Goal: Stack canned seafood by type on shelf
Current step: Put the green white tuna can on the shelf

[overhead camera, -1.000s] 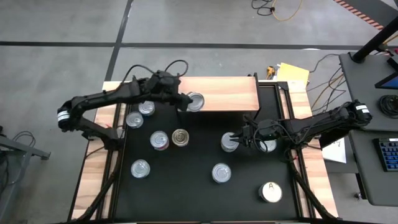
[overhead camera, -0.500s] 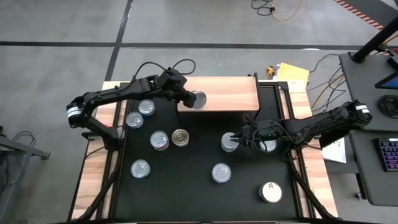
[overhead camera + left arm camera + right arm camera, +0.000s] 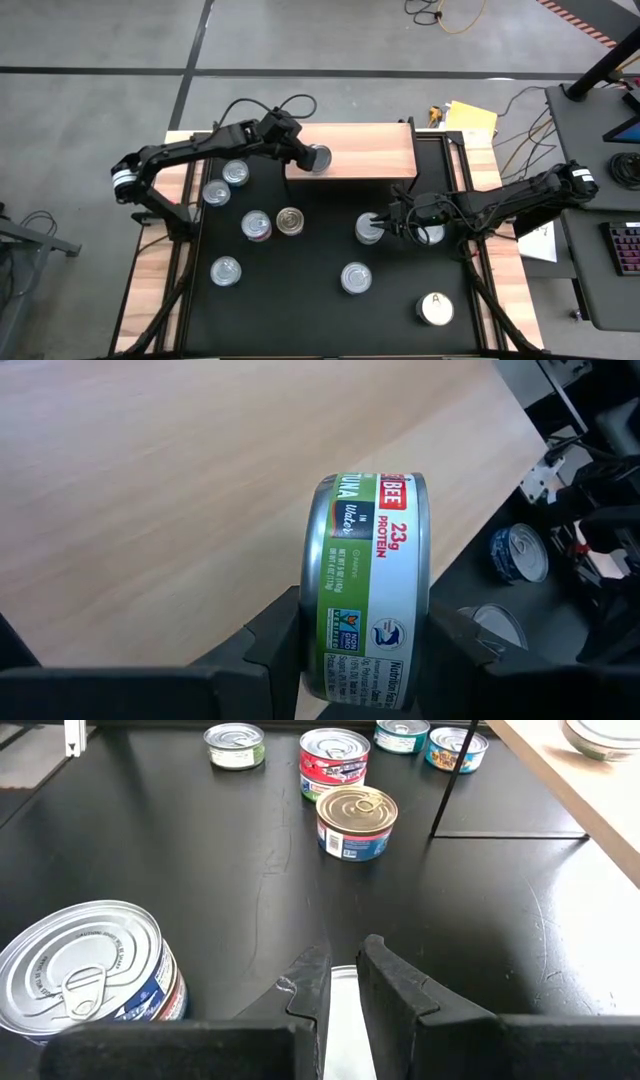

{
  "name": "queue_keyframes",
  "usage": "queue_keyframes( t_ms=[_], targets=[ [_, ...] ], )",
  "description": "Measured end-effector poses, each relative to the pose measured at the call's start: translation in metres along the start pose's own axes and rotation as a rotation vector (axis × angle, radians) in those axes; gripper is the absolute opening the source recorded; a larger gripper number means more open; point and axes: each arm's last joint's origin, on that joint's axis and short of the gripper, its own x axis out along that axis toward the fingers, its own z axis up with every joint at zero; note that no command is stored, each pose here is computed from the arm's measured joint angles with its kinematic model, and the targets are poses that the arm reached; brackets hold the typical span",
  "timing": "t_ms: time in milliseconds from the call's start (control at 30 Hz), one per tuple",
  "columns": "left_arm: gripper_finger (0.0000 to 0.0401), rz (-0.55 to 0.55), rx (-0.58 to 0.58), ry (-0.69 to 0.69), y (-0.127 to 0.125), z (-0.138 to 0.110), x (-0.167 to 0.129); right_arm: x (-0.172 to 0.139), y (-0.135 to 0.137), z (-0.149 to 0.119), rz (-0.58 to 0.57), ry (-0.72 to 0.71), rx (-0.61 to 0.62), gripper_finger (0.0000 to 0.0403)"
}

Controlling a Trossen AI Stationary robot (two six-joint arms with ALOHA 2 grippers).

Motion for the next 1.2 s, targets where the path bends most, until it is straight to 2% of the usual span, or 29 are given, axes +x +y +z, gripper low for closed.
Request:
queue_keyframes(
  t_ms=[167, 333, 533, 833, 1033, 1200],
  targets=[
    [0.0132, 0.023, -0.001, -0.017, 0.001, 0.001, 0.002, 0.000, 0.000, 0.000, 0.000, 0.000, 0.009, 0.0043],
    [0.0172, 0.095, 0.010, -0.052, 0.004, 0.001, 0.002, 0.000, 0.000, 0.000, 0.000, 0.000, 0.018, 0.0043],
    [0.0224, 0.100, 0.008, -0.052, 0.005, 0.002, 0.003, 0.000, 0.000, 0.000, 0.000, 0.000, 0.017, 0.0043],
    [0.0255, 0.147, 0.020, -0.086, 0.006, 0.003, 0.003, 0.000, 0.000, 0.000, 0.001, 0.000, 0.016, 0.0043],
    [0.0263, 0.156, 0.115, -0.090, 0.002, 0.009, -0.004, 0.000, 0.000, 0.000, 0.000, 0.000, 0.016, 0.0043],
    [0.0262, 0.145, 0.304, -0.100, -0.016, 0.020, -0.022, 0.000, 0.000, 0.000, 0.000, -0.001, 0.016, 0.0043]
  ],
)
